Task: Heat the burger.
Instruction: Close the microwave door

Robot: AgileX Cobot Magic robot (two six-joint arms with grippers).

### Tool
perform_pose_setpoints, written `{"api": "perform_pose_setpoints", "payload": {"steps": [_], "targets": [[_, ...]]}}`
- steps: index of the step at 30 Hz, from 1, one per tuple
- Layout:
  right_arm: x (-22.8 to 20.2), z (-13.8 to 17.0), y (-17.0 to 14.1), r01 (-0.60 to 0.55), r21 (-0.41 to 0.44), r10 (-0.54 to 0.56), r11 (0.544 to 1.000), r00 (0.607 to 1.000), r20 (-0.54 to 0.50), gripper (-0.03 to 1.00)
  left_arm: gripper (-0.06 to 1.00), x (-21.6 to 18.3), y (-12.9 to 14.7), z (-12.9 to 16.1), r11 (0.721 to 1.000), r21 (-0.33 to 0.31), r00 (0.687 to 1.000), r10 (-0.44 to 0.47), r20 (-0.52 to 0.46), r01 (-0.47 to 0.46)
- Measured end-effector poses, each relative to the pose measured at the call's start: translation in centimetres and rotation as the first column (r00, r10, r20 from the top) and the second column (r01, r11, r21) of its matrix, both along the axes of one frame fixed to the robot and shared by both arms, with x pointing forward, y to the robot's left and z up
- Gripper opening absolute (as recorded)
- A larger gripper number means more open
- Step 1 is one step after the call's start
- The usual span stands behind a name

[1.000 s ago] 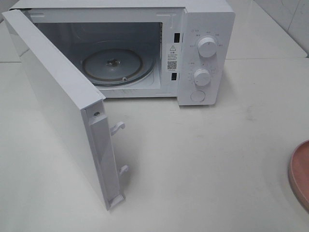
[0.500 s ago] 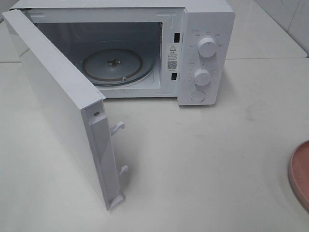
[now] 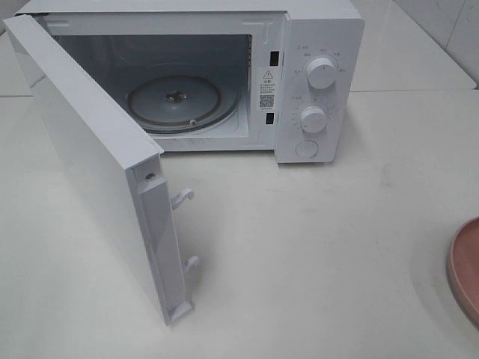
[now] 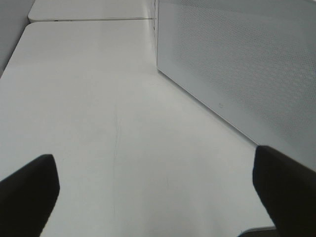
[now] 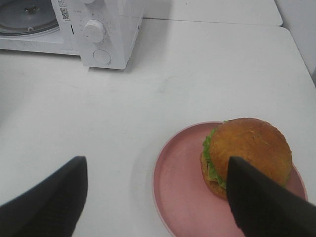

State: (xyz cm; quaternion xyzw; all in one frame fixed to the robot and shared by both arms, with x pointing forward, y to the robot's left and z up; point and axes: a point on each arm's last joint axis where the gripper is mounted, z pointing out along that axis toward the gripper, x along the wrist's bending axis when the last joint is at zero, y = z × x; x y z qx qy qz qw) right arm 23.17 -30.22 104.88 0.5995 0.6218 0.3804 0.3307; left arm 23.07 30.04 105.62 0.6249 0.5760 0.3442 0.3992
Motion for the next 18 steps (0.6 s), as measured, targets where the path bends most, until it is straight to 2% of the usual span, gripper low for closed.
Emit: {"api": "perform_pose_setpoints", "payload": {"steps": [6, 11, 13, 14, 16, 18], "targets": [[0.0, 0.0, 0.0, 0.000, 0.000, 0.000, 1.000, 1.000, 0.000, 0.75, 0.98, 0.0, 0.0, 0.0, 1.000, 0.000, 1.000, 0.000, 0.001, 0.000], [0.0, 0.0, 0.0, 0.000, 0.000, 0.000, 1.000, 1.000, 0.000, 0.75, 0.89, 0.2, 0.0, 1.3, 1.000, -0.004, 0.999, 0.001, 0.036, -0.001], [0.0, 0.0, 0.0, 0.000, 0.000, 0.000, 1.000, 1.000, 0.000, 0.75, 0.79, 1.2, -0.1, 1.7, 1.000, -0.003, 1.000, 0.001, 0.028, -0.001], [0.0, 0.0, 0.0, 0.000, 0.000, 0.000, 1.000, 1.000, 0.000, 0.75, 0.79, 1.2, -0.1, 1.7, 1.000, -0.003, 1.000, 0.001, 0.028, -0.001], [0.0, 0.0, 0.0, 0.000, 0.000, 0.000, 1.000, 1.000, 0.000, 0.75, 0.62, 2.9, -0.3, 2.1, 1.000, -0.001, 1.000, 0.002, -0.002, -0.002], [0.0, 0.0, 0.0, 0.000, 0.000, 0.000, 1.000, 1.000, 0.000, 0.75, 0.58, 3.3, -0.3, 2.2, 1.000, -0.001, 1.000, 0.003, -0.007, -0.003]]}}
